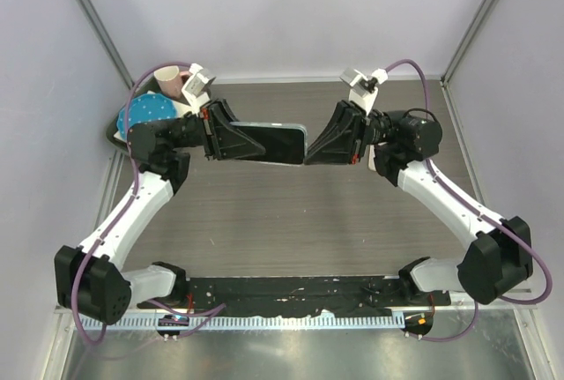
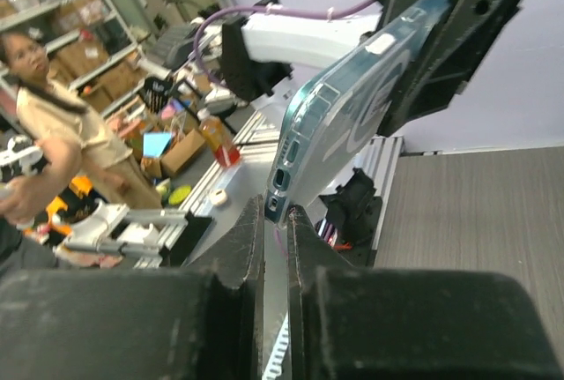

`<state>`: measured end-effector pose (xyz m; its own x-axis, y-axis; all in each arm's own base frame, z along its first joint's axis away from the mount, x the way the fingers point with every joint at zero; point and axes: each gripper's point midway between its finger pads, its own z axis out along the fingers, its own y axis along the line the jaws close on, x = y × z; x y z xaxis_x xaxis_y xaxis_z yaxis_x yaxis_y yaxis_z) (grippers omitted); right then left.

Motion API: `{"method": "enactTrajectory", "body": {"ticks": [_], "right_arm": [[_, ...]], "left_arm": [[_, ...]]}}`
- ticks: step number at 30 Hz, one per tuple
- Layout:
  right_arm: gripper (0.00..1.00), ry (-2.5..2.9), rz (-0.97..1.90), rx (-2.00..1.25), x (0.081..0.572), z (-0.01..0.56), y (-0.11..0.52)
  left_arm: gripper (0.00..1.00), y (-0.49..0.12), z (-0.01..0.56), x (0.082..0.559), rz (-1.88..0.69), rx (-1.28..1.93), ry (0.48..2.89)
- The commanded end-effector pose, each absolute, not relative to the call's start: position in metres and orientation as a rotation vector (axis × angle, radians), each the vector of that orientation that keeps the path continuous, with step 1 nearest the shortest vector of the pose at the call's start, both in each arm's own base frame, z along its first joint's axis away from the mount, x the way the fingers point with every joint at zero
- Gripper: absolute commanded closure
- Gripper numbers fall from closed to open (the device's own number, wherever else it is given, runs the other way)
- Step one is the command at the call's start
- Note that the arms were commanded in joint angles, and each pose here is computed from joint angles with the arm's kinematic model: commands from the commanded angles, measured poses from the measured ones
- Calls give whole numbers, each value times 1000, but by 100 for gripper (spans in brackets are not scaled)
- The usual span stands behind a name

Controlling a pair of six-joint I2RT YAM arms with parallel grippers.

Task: Take the phone out of the phone case
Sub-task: Adjust the phone.

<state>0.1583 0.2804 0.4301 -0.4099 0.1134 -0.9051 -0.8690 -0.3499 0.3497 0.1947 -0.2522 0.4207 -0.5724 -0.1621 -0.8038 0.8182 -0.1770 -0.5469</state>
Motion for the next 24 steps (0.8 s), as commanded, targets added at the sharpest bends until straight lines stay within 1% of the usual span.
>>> {"method": "enactTrajectory", "body": {"ticks": [1,11,21,24], "right_arm": [[99,573,1619,-1351,73,480,259],[99,543,1588,-1401,63,486,256],[99,525,1647,-1391,68,489,270],[99,538,1660,-1358,74,492,270]], "left_arm": [[100,-265,391,205,-1889,778,1518],[100,-270,390,205,-1911,776,1527],[100,-279,388,200,-1943,801,1524],[100,-278,394,200,-1928,801,1490]]}}
